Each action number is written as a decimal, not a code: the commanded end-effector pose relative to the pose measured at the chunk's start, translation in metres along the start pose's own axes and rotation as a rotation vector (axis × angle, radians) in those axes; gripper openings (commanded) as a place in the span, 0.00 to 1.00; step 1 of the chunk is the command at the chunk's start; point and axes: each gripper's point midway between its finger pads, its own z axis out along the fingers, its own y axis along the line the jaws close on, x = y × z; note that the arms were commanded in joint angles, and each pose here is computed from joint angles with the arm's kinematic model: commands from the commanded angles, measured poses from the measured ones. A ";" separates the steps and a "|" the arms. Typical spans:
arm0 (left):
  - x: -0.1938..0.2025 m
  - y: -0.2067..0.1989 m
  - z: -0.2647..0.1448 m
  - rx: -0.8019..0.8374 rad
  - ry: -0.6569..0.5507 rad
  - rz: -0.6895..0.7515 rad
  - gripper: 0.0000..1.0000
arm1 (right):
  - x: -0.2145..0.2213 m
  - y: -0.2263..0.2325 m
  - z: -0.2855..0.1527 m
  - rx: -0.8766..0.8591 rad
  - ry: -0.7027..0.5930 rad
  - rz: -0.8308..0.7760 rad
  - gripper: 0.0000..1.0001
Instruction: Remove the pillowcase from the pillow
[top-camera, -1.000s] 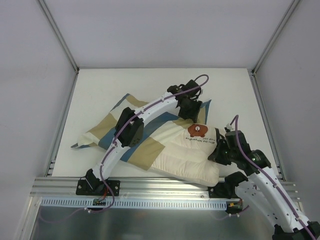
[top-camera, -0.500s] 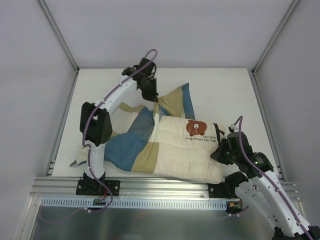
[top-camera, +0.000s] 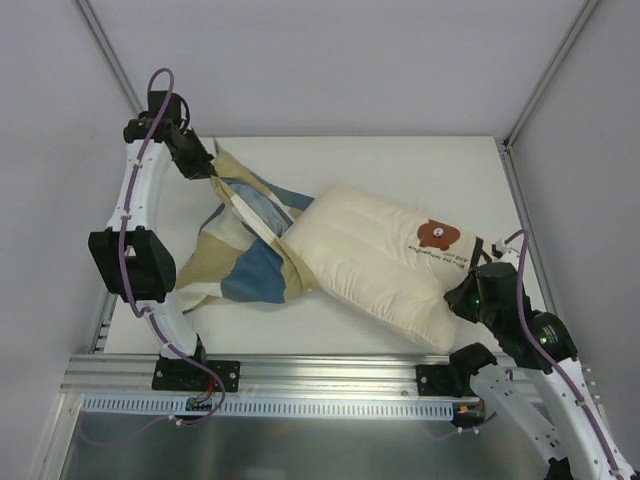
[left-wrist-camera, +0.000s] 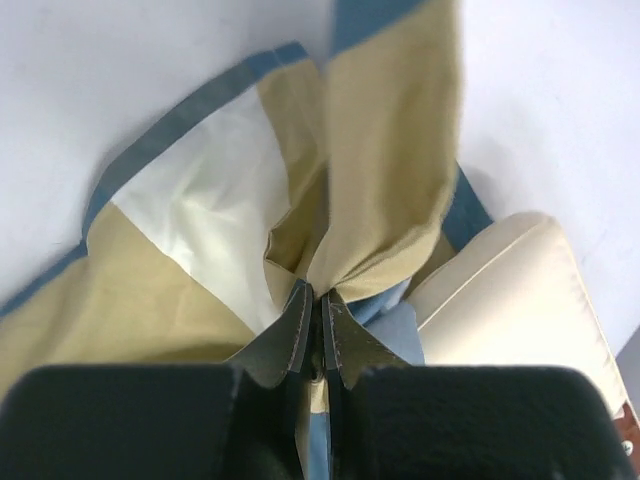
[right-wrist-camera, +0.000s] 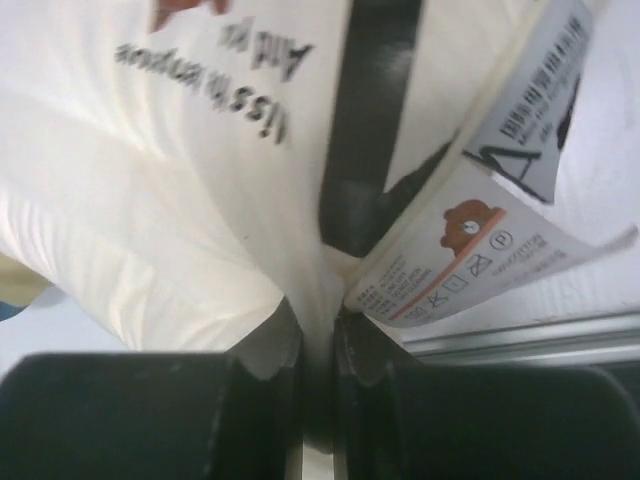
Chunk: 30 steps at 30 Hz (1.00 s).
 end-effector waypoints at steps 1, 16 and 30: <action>-0.043 0.027 -0.029 -0.106 -0.156 -0.026 0.00 | -0.046 -0.032 -0.040 0.151 -0.218 0.032 0.01; -0.073 0.027 -0.055 -0.053 -0.168 -0.007 0.18 | -0.082 -0.052 -0.079 0.253 -0.369 0.049 0.01; 0.050 -0.035 -0.088 -0.042 -0.087 0.321 0.99 | -0.054 0.022 0.068 0.179 -0.040 0.006 0.88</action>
